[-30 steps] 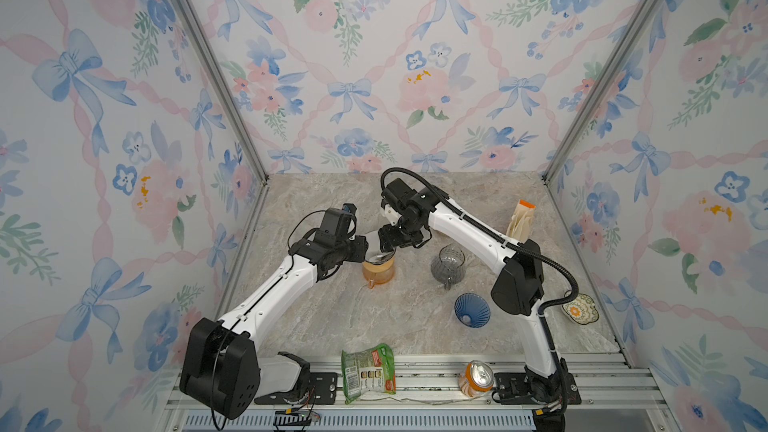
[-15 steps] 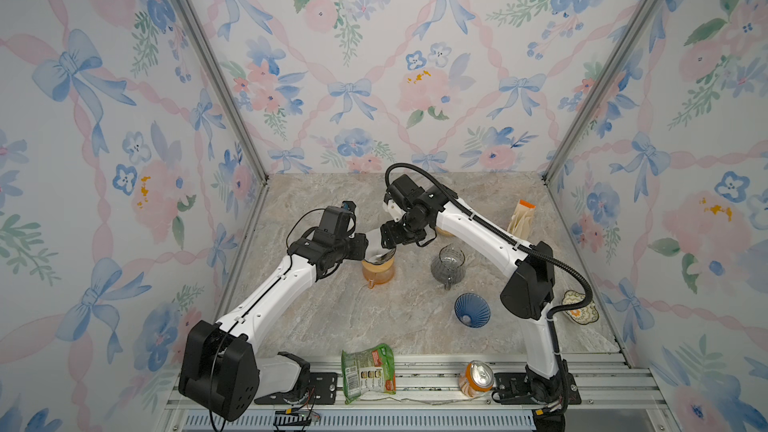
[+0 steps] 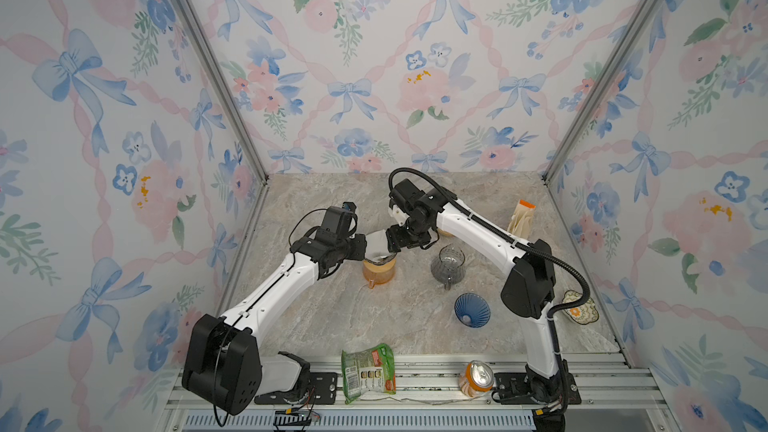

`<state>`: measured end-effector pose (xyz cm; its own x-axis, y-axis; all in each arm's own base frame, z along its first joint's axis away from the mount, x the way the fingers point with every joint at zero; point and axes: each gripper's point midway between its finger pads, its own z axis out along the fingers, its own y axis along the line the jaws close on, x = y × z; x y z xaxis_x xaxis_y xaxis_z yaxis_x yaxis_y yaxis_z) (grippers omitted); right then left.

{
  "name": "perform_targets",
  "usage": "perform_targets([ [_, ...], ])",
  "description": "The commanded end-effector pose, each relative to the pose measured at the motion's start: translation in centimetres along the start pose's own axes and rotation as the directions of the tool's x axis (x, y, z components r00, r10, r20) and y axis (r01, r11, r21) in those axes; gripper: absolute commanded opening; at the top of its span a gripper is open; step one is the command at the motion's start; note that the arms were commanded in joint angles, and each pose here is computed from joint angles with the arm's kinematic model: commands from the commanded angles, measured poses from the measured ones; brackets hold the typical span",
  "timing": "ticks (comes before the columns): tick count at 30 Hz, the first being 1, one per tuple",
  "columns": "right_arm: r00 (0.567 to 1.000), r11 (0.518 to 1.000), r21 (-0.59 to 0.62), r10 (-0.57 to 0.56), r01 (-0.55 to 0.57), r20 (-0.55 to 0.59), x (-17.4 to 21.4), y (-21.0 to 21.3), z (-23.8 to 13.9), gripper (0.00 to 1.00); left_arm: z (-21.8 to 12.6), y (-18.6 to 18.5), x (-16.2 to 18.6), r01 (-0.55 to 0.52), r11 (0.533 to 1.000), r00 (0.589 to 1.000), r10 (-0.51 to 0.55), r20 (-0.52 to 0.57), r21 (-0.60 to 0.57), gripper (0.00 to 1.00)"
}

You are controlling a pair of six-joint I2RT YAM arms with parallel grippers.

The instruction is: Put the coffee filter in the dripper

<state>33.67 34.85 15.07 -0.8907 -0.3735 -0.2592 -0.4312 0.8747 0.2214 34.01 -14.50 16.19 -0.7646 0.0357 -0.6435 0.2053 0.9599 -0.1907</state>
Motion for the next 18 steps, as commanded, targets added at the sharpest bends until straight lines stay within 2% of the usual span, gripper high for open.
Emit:
perform_targets([
  [1, 1.0, 1.0, 0.016, 0.003, -0.002, -0.03, 0.4, -0.6, 0.8, 0.69, 0.5, 0.6, 0.7, -0.002, 1.0, 1.0, 0.001, -0.024, -0.02, 0.42],
  [7, 0.999, 1.0, 0.009, 0.004, -0.003, -0.04, 0.5, -0.6, 1.3, 0.69, 0.5, 0.6, 0.7, -0.001, 1.0, 1.0, 0.0, -0.026, -0.019, 0.42],
  [18, 0.999, 0.997, -0.078, -0.026, 0.03, 0.045, -0.5, 1.9, -2.0, 0.7, 0.6, 0.3, 0.5, 0.001, 1.0, 1.0, -0.001, -0.028, -0.005, 0.42],
])
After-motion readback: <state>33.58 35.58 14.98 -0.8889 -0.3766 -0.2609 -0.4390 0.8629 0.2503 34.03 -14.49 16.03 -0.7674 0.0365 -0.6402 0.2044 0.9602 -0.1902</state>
